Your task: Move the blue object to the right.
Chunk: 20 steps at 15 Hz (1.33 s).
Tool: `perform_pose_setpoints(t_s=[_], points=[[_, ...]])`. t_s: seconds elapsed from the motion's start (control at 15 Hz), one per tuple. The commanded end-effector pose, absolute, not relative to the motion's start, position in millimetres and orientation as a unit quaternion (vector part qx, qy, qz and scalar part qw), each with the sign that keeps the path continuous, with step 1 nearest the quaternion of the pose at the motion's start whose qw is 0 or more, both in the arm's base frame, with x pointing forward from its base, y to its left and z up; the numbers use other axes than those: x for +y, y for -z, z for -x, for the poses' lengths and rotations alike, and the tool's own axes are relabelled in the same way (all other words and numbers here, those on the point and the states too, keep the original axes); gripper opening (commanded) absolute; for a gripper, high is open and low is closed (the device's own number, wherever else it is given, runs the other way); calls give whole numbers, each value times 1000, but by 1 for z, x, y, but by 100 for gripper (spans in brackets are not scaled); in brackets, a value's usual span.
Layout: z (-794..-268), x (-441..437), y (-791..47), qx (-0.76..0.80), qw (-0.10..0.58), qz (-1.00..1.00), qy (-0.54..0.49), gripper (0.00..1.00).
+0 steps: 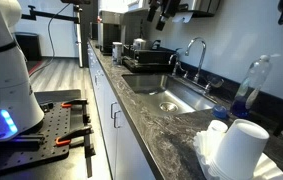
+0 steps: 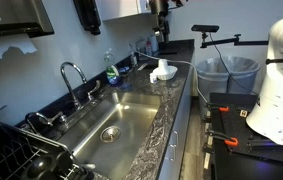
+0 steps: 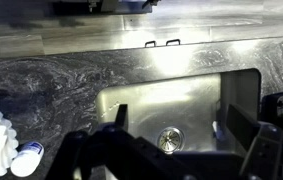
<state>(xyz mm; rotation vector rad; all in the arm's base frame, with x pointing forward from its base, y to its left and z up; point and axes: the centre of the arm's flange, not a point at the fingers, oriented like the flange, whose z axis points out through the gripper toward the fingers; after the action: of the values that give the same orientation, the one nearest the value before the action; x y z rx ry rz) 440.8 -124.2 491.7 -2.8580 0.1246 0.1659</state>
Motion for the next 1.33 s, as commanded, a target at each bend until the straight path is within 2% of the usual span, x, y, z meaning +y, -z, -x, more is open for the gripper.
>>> perform_pose_setpoints(t_s=[0.0,0.47,1.27], points=[[-441,-124,-492,43,138,988,-57,100],[-443,-123,-492,44,136,988,-58,100],[-479,-149,-459,90,104,990,-22,100]])
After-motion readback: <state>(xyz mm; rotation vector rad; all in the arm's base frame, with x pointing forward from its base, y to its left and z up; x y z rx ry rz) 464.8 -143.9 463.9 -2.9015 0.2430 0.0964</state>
